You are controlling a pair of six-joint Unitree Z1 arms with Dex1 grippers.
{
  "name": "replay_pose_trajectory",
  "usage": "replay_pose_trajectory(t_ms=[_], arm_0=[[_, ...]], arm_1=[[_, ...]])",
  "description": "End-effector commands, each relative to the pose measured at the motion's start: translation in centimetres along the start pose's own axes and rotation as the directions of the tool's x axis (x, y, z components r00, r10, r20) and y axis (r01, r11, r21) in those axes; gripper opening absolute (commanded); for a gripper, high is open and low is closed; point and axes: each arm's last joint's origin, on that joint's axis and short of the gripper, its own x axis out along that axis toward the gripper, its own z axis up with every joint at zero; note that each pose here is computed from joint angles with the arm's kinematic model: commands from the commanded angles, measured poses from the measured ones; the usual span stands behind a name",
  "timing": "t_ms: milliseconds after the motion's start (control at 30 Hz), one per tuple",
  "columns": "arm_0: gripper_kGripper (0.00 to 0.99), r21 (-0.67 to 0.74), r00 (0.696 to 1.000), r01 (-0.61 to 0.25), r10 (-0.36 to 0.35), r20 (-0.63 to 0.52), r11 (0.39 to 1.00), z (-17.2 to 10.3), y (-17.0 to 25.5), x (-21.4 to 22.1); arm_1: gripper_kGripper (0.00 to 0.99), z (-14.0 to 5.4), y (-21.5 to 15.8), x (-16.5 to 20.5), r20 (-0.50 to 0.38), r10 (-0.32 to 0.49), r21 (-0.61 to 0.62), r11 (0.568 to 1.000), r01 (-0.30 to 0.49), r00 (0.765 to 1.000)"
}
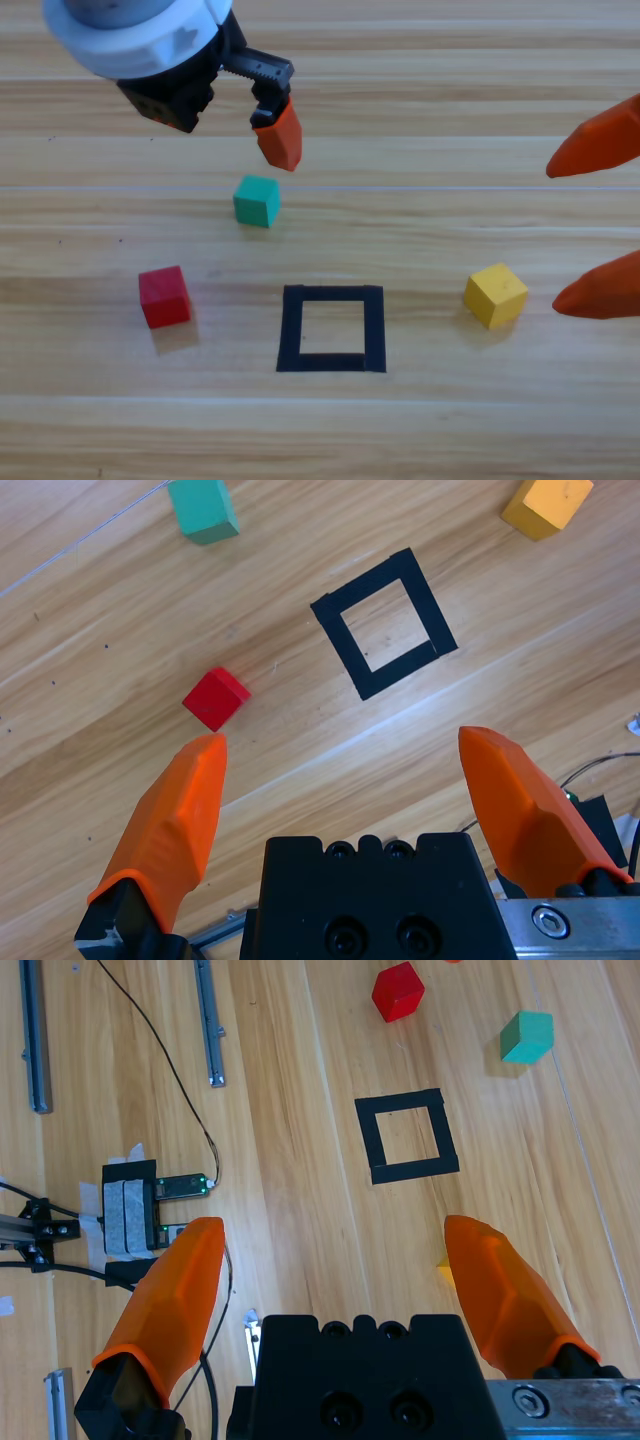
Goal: Stack the blocks in the rectangular block: red at the bottom, yellow in the middle, green on top
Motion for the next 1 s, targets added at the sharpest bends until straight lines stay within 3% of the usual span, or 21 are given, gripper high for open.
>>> replay_pose_trajectory(t_ms=[33,167,267,400,500,600,800,1000], arm_0=[[0.99,0.017,0.999,-0.03,0.03,-0.03,0.999,-0.5,-0.9,1.1],[0.99,0.016,0.999,-0.031,0.031,-0.032,0.999,-0.5,-0.9,1.2],[0.99,0.016,0.999,-0.034,0.034,-0.035,0.999,-0.5,-0.8,1.3],[0.99,-0.001,0.999,-0.046,0.046,-0.021,0.999,-0.6,-0.6,1.0],[0.99,-0.034,0.998,-0.061,0.06,-0.016,0.998,-0.6,-0.5,1.0],[0.988,-0.132,0.997,-0.08,0.078,-0.024,0.988,0.4,1.5,1.5],[0.988,-0.297,0.98,-0.168,0.128,-0.15,0.94,0.7,6.6,4.8],[0.968,-0.378,0.961,-0.233,0.152,-0.231,0.896,-0.7,10.6,8.0]], arm_1=[[0.971,0.3,0.3,1.9,-0.042,0.03,-0.011,0.999,-0.03,0.999],[0.971,0.2,0.2,2.0,-0.052,0.009,0.012,1.0,-0.008,0.999],[0.971,0.2,-0.5,2.0,-0.09,-0.103,0.076,0.991,0.11,0.991],[0.971,0.5,-2.2,3.7,-0.195,-0.274,0.191,0.931,0.311,0.942],[0.977,0.6,-3.1,5.5,-0.254,-0.298,0.249,0.899,0.36,0.92],[0.99,0.6,-4.3,7.7,-0.34,-0.355,0.289,0.842,0.455,0.871],[0.988,1.9,-7.0,12.7,-0.495,-0.303,0.326,0.804,0.498,0.814],[0.95,0.5,-9.4,16.5,-0.59,-0.285,0.332,0.768,0.548,0.756]])
